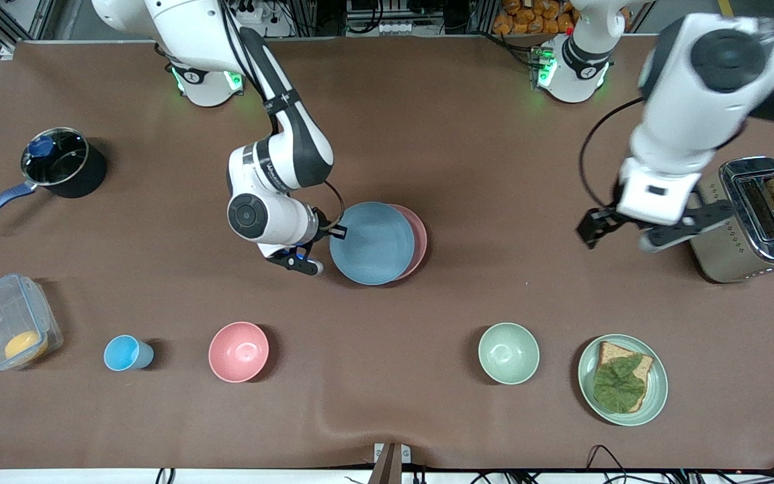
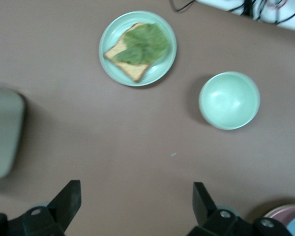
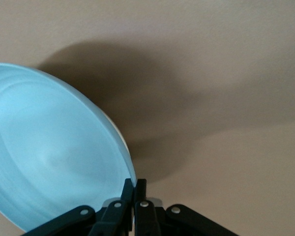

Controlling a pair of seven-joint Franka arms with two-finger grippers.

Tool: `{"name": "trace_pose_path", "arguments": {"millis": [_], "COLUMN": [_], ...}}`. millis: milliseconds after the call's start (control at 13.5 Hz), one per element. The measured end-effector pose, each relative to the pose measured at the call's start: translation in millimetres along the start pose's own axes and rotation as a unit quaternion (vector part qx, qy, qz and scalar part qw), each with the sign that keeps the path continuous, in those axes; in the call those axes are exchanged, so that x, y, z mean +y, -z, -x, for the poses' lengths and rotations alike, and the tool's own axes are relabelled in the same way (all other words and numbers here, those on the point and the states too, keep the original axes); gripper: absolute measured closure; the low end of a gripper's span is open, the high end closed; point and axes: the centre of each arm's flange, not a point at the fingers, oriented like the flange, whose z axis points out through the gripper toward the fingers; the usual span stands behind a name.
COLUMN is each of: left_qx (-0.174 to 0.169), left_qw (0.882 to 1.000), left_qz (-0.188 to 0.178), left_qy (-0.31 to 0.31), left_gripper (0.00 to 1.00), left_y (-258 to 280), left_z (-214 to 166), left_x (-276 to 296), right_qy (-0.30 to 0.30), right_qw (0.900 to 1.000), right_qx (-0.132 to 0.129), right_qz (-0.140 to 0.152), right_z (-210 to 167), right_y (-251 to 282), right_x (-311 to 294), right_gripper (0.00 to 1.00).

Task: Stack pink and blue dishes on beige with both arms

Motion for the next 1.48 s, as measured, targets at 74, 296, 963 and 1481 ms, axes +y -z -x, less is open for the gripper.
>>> {"name": "trace_pose_path", "arguments": {"millis": [74,296,963,1481], "left_qx": [-0.014,-0.048,-0.081,-0.083], "left_qw": [1.000,0.998,0.989,0.989], "left_qz": [0.001,0.018,0.019,0.016], "left_qy": [-0.012,-0.049,-0.123,-0.122], "left_gripper": [0.00,0.00,0.00,0.00], "left_y": [6.3,32.5,38.0,50.8], "left_z": [-4.9,-17.8,-25.9,-20.1], "left_x": [-18.8,-64.8,-110.7,-119.6], "right_qy": [0.000,-0.002,-0.028,0.075], "right_qw": [1.000,1.000,1.000,0.997], "right_qx": [0.001,0.006,0.006,-0.032], "right_qz": [0.000,-0.001,0.001,-0.018], "right_z": [0.4,7.2,-5.4,-79.5], "right_y": [-0.5,-4.6,37.6,187.0], "right_x": [-0.4,-7.4,10.4,196.3], "right_gripper": [0.96,0.95,0.26,0.00]}}
